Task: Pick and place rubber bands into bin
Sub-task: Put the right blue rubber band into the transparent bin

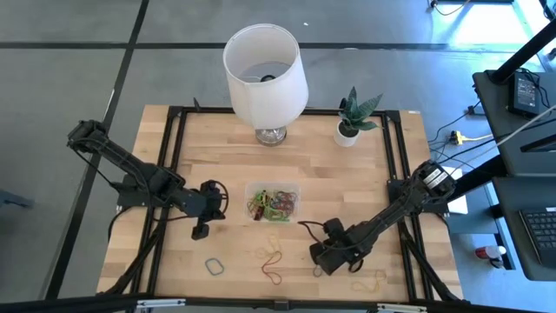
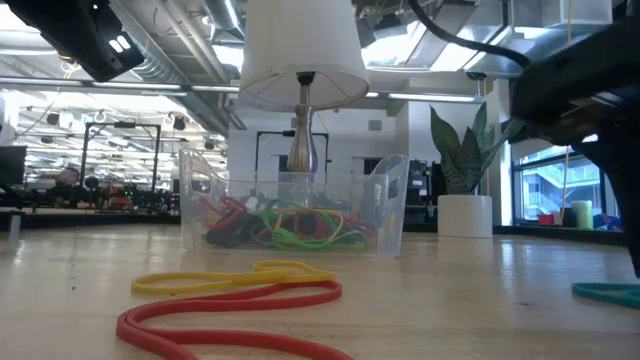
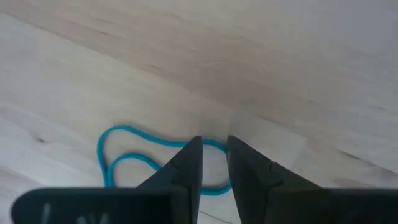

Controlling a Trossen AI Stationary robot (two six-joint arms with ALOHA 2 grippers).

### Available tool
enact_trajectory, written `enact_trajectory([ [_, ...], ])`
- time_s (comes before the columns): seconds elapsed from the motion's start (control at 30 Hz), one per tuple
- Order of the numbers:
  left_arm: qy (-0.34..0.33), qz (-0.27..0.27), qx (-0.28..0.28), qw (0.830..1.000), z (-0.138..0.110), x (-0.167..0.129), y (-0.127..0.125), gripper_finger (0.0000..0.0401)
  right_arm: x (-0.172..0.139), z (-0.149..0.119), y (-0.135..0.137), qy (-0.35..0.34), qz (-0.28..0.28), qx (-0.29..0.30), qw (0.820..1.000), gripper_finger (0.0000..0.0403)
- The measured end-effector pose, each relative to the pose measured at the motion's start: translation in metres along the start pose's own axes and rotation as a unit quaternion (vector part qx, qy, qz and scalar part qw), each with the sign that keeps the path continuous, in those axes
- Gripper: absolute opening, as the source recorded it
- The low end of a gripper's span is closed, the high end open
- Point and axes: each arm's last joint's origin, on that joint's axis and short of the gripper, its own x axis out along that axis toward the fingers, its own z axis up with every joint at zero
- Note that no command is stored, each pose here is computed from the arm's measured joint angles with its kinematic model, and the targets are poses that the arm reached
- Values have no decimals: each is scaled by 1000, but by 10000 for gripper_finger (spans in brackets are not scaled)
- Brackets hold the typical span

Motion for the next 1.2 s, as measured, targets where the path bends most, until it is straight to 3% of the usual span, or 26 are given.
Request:
enact_trajectory([
  [0.27, -1, 1, -7, 1000, 0, 0, 0, 2, 1, -6, -7, 10, -14, -3, 1000, 74],
  [0.6, -5, 5, -7, 1000, 1, 0, 0, 2, 1, -9, -12, 36, -42, -16, 998, 7],
  [0.83, -6, 6, -5, 1000, 1, 0, 0, 2, -4, -11, -5, 32, -35, -19, 999, 2],
  [1.0, -6, 6, -3, 1000, 1, 0, 0, 2, -37, -13, 11, 1, -38, -26, 999, 1],
  [1.2, -7, 9, 11, 1000, 1, 0, 0, 2, -90, -14, 29, -115, -4, -33, 993, 1],
])
